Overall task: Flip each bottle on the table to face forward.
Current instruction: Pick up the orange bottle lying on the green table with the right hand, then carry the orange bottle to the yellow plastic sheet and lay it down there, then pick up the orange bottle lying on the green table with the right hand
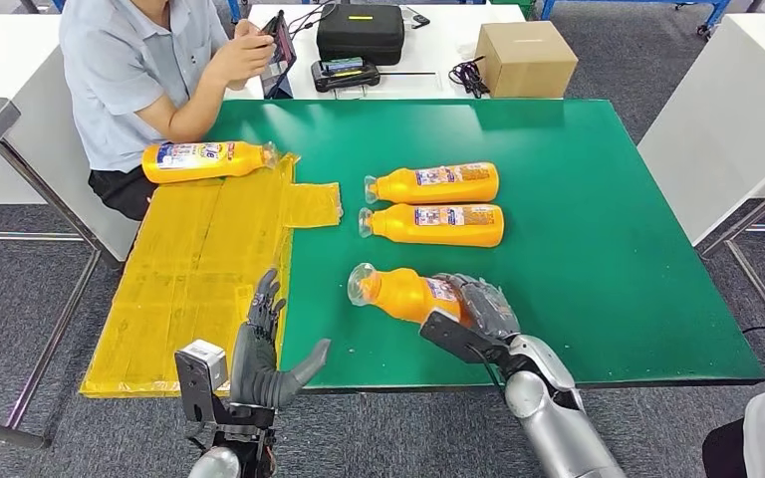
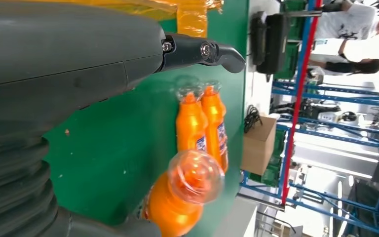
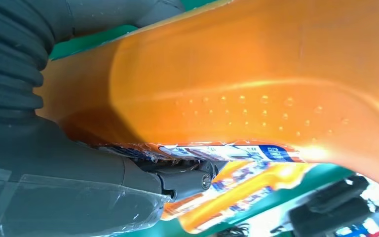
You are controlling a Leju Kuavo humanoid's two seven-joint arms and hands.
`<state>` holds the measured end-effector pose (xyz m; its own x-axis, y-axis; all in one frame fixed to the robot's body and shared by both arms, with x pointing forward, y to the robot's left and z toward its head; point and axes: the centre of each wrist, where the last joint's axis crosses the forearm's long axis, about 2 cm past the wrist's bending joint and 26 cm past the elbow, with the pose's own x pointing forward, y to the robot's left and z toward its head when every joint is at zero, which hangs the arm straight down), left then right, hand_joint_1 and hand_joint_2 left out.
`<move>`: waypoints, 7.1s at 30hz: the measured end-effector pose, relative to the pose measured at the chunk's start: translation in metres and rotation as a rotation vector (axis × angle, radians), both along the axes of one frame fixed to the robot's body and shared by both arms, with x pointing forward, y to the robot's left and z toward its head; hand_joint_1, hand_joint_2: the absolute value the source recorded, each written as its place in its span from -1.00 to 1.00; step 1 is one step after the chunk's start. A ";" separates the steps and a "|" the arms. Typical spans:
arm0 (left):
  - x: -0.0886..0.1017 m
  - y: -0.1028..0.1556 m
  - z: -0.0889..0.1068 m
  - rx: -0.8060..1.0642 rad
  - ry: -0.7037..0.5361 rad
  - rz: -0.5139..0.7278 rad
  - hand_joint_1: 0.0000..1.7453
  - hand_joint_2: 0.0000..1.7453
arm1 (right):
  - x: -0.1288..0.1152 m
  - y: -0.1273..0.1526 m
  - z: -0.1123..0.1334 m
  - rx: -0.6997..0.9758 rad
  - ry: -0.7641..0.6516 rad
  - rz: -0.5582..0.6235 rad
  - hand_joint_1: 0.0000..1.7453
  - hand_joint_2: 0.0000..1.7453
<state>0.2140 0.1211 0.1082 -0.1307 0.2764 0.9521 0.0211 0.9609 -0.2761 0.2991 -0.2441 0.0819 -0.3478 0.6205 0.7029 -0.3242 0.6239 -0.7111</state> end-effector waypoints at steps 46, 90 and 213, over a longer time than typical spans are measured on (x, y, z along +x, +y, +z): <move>0.022 -0.036 -0.015 -0.141 -0.001 -0.094 -1.00 1.00 | -0.002 0.116 0.022 0.320 -0.021 0.211 1.00 1.00; 0.032 -0.038 -0.007 -0.026 -0.149 0.060 1.00 1.00 | -0.009 0.145 0.022 0.333 0.033 0.267 0.98 1.00; 0.141 0.080 -0.031 1.735 -0.095 -0.153 -1.00 1.00 | -0.024 0.117 0.015 0.559 0.094 0.228 -1.00 1.00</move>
<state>0.3552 0.2012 0.0772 -0.2711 -0.9546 0.1231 0.0862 0.1033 0.9909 0.2751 -0.1276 0.0968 -0.3490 0.0662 0.9348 -0.5395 0.8014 -0.2582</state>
